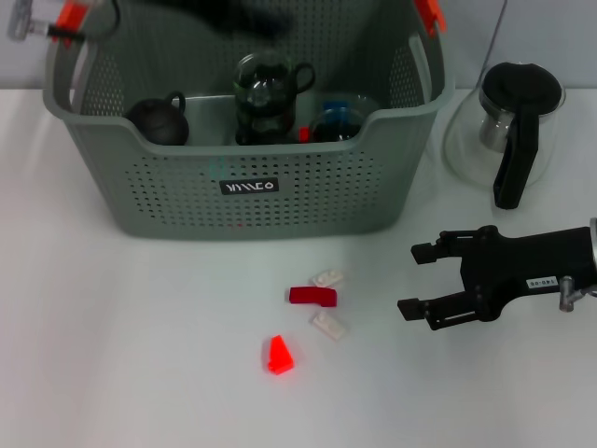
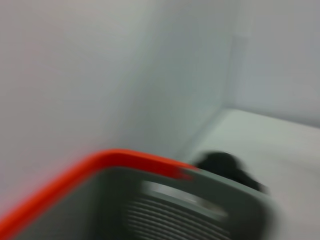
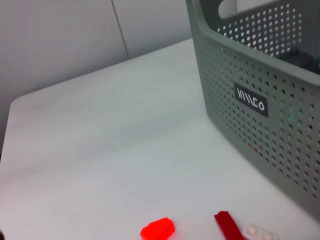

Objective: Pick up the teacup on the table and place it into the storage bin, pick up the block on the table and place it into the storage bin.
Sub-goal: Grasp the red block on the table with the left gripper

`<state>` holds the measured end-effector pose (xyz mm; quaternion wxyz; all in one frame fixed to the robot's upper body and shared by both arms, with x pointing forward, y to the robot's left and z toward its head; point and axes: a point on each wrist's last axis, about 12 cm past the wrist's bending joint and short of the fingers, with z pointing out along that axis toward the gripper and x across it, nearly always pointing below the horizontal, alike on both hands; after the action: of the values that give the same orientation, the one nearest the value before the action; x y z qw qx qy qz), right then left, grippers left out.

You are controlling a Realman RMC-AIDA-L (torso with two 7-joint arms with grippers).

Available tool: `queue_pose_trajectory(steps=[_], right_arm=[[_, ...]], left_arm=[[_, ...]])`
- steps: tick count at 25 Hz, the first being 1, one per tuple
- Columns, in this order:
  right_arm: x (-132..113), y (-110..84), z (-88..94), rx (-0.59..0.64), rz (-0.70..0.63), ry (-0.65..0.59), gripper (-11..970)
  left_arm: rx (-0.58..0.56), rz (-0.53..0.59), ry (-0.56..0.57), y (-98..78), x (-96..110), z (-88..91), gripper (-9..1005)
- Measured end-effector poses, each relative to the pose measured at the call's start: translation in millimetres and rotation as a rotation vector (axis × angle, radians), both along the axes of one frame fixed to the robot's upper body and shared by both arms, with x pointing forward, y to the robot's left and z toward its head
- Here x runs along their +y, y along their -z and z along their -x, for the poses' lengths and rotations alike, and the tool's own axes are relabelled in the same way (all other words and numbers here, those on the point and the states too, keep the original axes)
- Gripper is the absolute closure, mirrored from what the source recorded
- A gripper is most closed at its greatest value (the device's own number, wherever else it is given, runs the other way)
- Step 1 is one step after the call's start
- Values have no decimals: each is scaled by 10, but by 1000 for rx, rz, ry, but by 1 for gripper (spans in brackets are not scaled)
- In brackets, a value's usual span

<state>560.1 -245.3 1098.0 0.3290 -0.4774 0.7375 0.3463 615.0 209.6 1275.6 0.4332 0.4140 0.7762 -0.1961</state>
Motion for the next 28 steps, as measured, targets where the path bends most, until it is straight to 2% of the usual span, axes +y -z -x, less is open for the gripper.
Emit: queue_pose_trajectory(steps=[3, 5, 7, 10, 13, 19, 23, 28], right_arm=[[-4, 1, -5, -2, 1, 4, 44], [-11, 1, -9, -4, 1, 11, 44], [-17, 3, -12, -5, 0, 16, 44], [-23, 13, -12, 1, 0, 27, 44], [-29, 20, -7, 9, 0, 32, 44], [-19, 12, -21, 6, 2, 31, 44], [2, -2, -37, 2, 4, 23, 44], [8, -5, -41, -2, 4, 19, 45]], left_arm=[[20, -98, 219, 37, -104, 342, 283], [47, -192, 343, 174, -171, 555, 207], [84, -290, 402, 371, -248, 725, 132], [129, -369, 424, 554, -353, 839, 79], [203, -455, 414, 792, -527, 897, 44], [352, -613, 302, 1243, -841, 837, 45], [356, -679, 290, 1417, -989, 851, 46], [322, -735, 282, 1554, -1072, 859, 47]])
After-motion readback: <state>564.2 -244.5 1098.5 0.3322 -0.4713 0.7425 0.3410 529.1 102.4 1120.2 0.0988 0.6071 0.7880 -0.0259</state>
